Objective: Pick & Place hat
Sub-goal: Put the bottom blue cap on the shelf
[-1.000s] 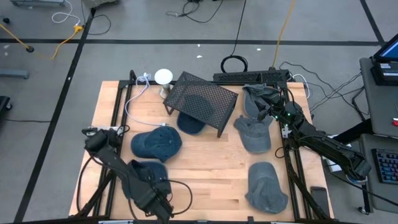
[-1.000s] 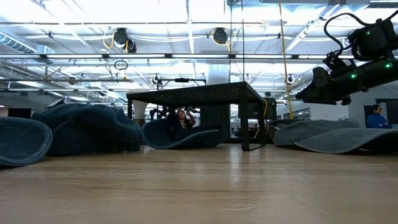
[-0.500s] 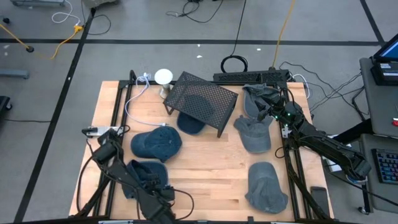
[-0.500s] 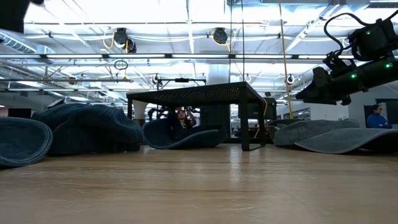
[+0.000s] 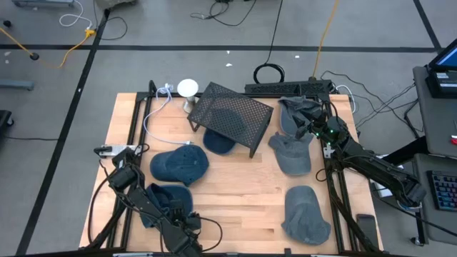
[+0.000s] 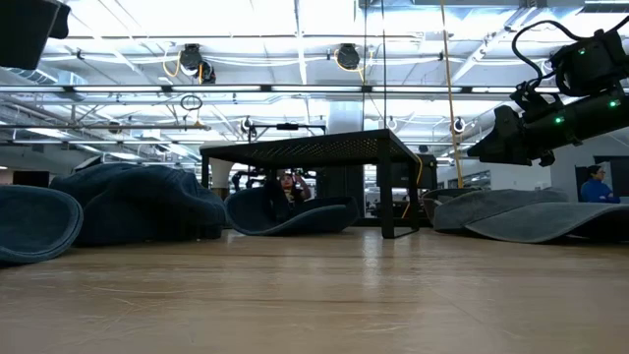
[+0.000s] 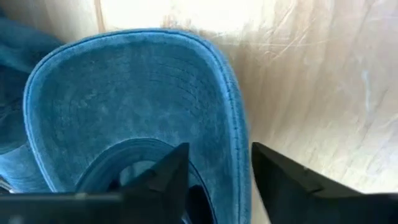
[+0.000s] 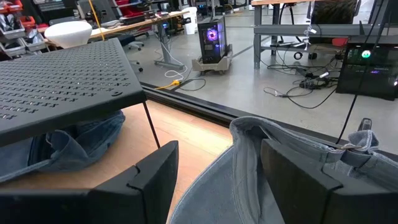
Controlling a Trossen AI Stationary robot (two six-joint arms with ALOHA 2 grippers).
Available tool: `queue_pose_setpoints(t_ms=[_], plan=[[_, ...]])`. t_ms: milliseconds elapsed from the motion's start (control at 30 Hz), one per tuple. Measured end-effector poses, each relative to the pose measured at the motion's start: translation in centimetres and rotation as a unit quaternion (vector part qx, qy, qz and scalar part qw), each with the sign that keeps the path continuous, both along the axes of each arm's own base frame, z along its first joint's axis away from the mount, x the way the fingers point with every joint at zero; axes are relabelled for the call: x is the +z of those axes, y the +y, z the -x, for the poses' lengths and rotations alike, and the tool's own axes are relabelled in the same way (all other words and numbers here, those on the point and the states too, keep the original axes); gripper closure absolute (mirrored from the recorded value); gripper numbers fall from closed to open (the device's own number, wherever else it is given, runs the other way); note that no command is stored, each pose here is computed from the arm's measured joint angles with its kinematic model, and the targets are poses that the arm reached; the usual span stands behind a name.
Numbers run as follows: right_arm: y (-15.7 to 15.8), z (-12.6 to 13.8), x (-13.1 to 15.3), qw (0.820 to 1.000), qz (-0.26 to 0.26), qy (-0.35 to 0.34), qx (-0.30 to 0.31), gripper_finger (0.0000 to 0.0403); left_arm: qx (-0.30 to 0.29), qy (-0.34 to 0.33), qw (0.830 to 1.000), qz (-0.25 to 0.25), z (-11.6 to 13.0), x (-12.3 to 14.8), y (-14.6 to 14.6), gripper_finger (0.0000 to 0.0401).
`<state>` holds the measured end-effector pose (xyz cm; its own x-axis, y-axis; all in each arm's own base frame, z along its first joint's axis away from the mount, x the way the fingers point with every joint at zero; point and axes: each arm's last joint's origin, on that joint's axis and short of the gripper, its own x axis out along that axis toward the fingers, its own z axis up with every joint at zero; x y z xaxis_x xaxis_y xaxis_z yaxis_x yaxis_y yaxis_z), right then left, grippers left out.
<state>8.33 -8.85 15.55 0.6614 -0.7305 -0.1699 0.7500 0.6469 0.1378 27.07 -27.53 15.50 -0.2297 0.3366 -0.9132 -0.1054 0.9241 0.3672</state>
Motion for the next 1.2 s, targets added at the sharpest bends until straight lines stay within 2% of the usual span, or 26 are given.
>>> queue_pose_setpoints(t_ms=[267,400,533,800,900,1033,1200], plan=[[0.0,0.0,0.0,1.0,0.0,0.0,0.0,0.0181,-0.023,0.019,0.999,0.011,0.1,0.2,0.1,0.0383],[0.0,0.0,0.0,1.0,0.0,0.0,0.0,0.0181,-0.025,0.022,0.999,0.018,0.3,0.6,0.1,0.0385],[0.0,0.0,0.0,1.0,0.0,0.0,0.0,0.0181,-0.026,0.017,0.999,0.031,0.6,2.3,0.3,0.0392],[0.0,0.0,0.0,1.0,0.0,0.0,0.0,0.0181,-0.026,-0.091,0.993,0.073,1.4,9.6,2.9,0.0393],[0.0,0.0,0.0,1.0,0.0,0.0,0.0,0.0181,-0.024,-0.156,0.983,0.092,1.8,13.1,4.7,0.0393],[0.0,0.0,0.0,1.0,0.0,0.0,0.0,0.0181,0.003,-0.244,0.962,0.119,2.5,17.5,7.7,0.0393],[0.0,0.0,0.0,1.0,0.0,0.0,0.0,0.0181,0.078,-0.366,0.917,0.14,4.0,22.3,11.8,0.0393]])
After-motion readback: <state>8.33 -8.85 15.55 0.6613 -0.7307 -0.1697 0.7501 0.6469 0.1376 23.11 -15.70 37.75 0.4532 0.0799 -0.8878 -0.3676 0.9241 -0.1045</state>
